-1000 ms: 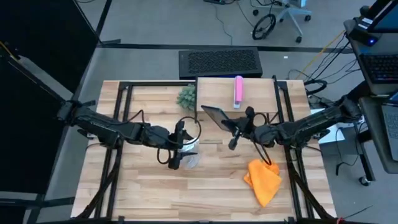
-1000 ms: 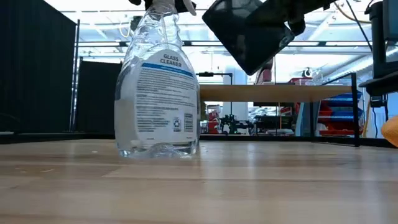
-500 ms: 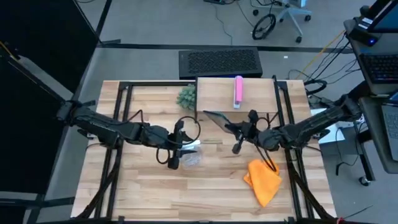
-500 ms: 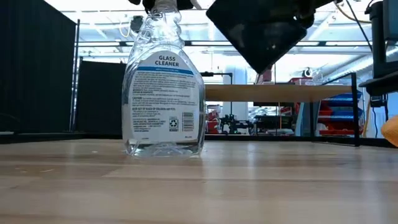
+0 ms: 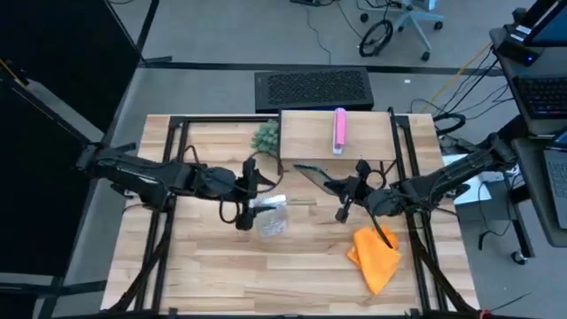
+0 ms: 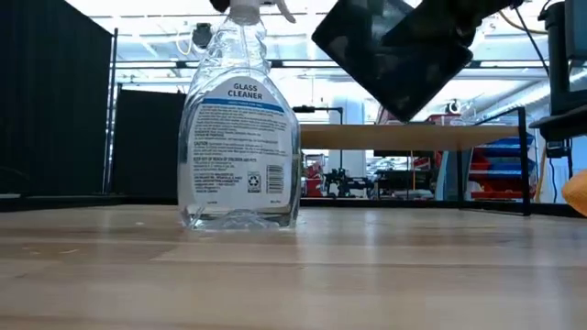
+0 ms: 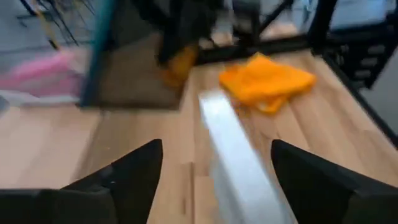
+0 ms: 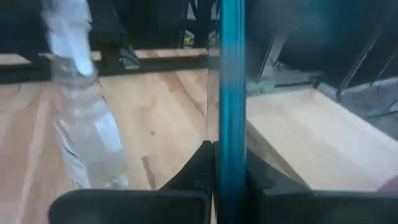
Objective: Apply microfiber cloth
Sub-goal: Spray the tablet with the bottle cleaner
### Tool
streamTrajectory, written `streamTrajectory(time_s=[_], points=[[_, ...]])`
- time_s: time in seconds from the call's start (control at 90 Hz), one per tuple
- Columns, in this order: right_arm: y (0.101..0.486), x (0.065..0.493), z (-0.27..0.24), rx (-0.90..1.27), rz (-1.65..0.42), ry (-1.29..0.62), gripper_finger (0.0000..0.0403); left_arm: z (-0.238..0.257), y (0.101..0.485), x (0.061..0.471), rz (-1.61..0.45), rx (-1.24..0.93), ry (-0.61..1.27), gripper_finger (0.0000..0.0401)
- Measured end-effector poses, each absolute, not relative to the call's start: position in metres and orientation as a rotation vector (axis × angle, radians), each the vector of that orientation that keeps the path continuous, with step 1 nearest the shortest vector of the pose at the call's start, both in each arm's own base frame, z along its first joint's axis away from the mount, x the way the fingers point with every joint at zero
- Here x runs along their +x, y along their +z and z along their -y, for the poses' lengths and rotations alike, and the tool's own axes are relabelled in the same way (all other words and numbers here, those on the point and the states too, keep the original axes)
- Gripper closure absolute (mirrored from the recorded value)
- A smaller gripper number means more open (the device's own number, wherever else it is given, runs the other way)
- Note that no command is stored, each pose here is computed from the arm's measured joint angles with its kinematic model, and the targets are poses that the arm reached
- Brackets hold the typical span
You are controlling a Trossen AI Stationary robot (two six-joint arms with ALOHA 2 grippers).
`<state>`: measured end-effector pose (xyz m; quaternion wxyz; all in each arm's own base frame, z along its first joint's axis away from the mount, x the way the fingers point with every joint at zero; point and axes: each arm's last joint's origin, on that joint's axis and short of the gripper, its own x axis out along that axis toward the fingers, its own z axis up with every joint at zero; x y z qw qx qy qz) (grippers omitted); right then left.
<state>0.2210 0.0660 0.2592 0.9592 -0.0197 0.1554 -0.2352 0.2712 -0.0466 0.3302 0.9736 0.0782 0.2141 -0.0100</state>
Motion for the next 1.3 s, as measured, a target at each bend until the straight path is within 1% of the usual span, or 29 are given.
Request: streamTrajectory(time_s=[0.133, 0.267, 0.411, 0.5, 0.667, 0.767, 0.867, 0.967, 1.189, 1.3], points=[[0.256, 0.22, -0.068, -0.005, -0.344, -0.434, 0.0394, 0.045, 0.349, 0.259, -0.418, 0.138, -0.015, 0.0109], [0.253, 0.218, -0.078, 0.023, -0.386, -0.31, 0.0394, 0.043, 0.355, 0.24, -0.456, 0.065, 0.016, 0.0108], [0.244, 0.216, -0.097, 0.067, -0.461, -0.131, 0.0394, 0.046, 0.336, 0.222, -0.59, -0.036, 0.083, 0.0108], [0.233, 0.22, -0.11, 0.056, -0.497, -0.077, 0.0394, 0.051, 0.315, 0.221, -0.646, -0.089, 0.097, 0.0108], [0.202, 0.234, -0.117, -0.014, -0.605, -0.102, 0.0394, 0.062, 0.264, 0.23, -0.722, -0.154, 0.112, 0.0108], [0.194, 0.24, -0.121, -0.042, -0.612, -0.073, 0.0394, 0.069, 0.243, 0.236, -0.71, -0.194, 0.106, 0.0108], [0.19, 0.242, -0.121, -0.077, -0.622, -0.065, 0.0394, 0.076, 0.232, 0.244, -0.691, -0.209, 0.086, 0.0108], [0.191, 0.242, -0.119, -0.09, -0.617, -0.101, 0.0394, 0.084, 0.222, 0.253, -0.698, -0.213, 0.052, 0.0108], [0.19, 0.24, -0.116, -0.116, -0.632, -0.127, 0.0394, 0.1, 0.209, 0.266, -0.68, -0.259, -0.029, 0.0108], [0.187, 0.237, -0.114, -0.136, -0.677, -0.137, 0.0394, 0.107, 0.206, 0.27, -0.652, -0.276, -0.053, 0.0108]])
